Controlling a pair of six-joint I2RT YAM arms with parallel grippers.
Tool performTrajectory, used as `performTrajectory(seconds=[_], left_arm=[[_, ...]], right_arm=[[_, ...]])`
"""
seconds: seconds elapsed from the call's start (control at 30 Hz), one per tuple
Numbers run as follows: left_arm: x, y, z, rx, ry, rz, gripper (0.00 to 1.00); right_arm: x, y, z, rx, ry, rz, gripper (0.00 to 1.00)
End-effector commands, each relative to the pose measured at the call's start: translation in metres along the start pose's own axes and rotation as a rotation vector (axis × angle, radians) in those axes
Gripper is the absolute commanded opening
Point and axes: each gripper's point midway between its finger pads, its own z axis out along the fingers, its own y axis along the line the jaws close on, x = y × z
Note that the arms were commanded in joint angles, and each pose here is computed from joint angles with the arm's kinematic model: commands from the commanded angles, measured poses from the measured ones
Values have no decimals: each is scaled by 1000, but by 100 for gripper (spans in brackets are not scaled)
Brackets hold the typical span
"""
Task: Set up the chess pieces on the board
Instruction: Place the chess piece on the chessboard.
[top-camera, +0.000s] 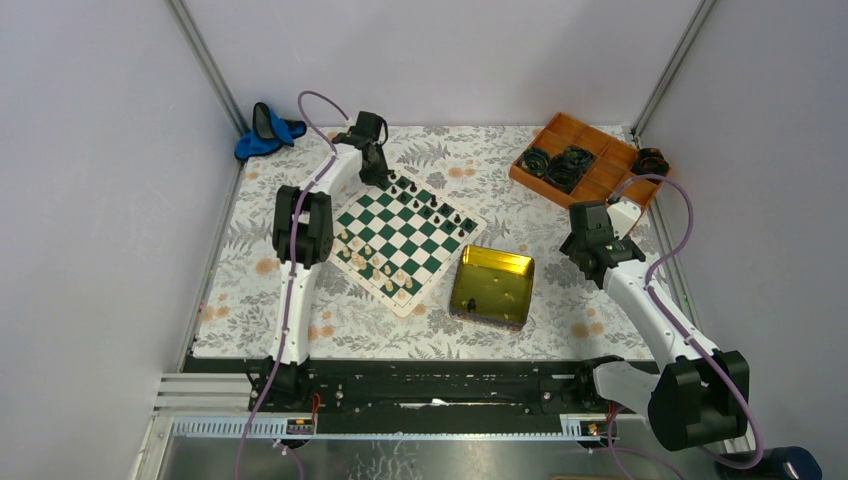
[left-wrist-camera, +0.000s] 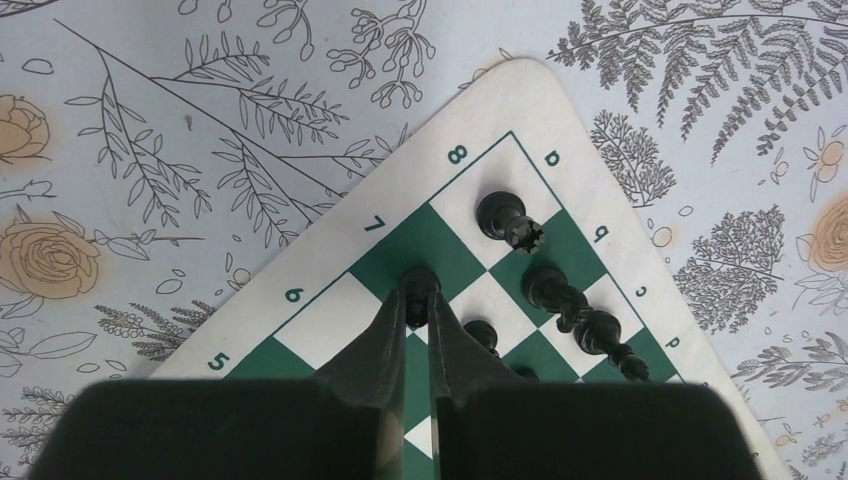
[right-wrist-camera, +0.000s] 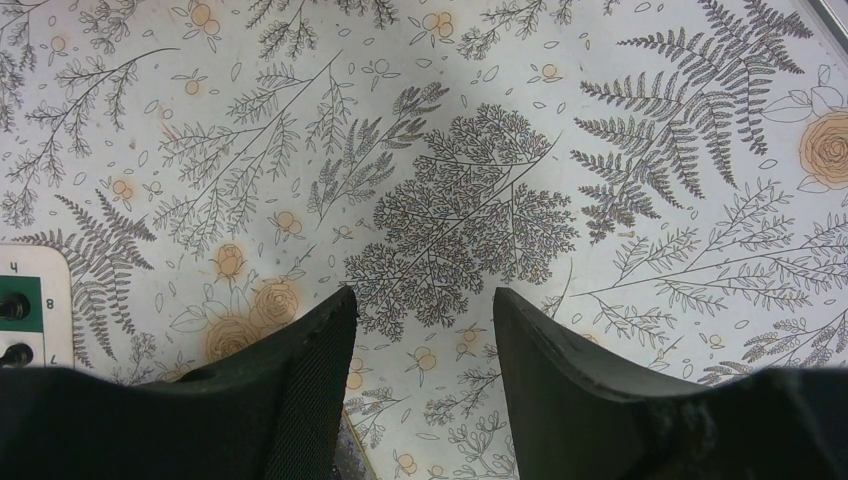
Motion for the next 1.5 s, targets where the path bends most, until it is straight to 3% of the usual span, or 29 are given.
performTrajectory(seconds=[0.0,0.3,1.47], left_arm=[[-13,-9,3,36,-37,-15,5],[-12,-8,3,28,-38,-17,27],[-31,-25,-45,79,-118,15,42]], right_arm=[[-16,5,-4,-9,-32,14,59],[-15,6,-3,-9,-29,14,59],[-18,7,-11,-46,-46,32,59]])
